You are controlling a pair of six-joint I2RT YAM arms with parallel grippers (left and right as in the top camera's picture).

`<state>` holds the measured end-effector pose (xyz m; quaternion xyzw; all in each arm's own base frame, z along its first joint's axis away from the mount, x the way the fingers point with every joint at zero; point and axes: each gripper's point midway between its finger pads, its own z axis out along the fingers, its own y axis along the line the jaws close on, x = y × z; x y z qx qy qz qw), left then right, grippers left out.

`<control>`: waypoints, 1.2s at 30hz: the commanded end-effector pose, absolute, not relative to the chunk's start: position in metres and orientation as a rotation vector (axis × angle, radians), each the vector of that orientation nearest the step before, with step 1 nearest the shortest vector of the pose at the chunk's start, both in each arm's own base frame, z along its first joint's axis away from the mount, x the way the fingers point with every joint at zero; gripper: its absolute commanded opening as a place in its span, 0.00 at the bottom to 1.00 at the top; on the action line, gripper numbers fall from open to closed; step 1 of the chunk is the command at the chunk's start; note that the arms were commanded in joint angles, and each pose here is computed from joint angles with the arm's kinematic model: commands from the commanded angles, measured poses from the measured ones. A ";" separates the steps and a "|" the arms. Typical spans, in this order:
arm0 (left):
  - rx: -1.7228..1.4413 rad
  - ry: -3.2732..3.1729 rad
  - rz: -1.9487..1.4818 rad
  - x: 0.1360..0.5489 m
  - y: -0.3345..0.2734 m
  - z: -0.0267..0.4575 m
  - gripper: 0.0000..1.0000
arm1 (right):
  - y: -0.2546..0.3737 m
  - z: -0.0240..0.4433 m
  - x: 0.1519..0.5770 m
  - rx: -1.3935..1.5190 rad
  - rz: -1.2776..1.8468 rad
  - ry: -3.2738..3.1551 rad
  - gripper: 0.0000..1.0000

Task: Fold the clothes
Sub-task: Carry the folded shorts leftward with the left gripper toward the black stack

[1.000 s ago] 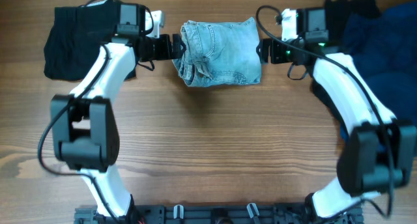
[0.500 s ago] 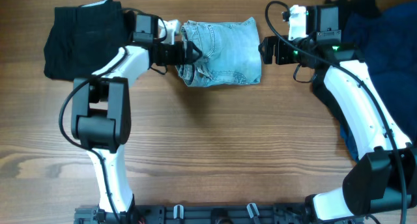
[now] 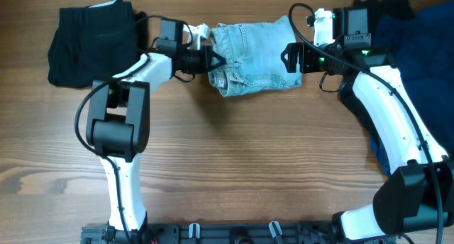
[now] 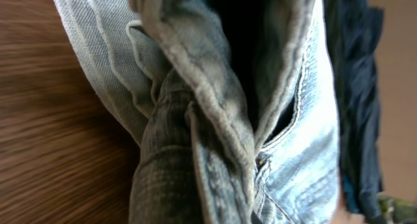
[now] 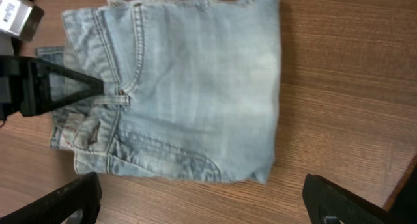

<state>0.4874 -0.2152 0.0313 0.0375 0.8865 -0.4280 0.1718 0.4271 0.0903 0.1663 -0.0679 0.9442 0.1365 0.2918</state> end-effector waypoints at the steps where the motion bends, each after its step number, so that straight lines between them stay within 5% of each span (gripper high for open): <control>1: -0.119 2.434 -1.294 0.506 -0.179 0.084 0.04 | 0.095 0.176 0.429 -0.152 0.403 2.493 1.00; 9: -0.381 2.310 -1.323 0.520 -0.128 0.153 0.04 | 0.095 0.176 0.429 -0.152 0.403 2.494 1.00; 26: -0.253 1.748 -1.048 0.536 -0.016 0.340 0.04 | 0.096 0.173 0.425 -0.154 0.413 2.512 0.99; 36: -0.334 1.714 -0.954 0.530 0.052 0.342 0.04 | 0.095 0.171 0.422 -0.156 0.412 2.526 1.00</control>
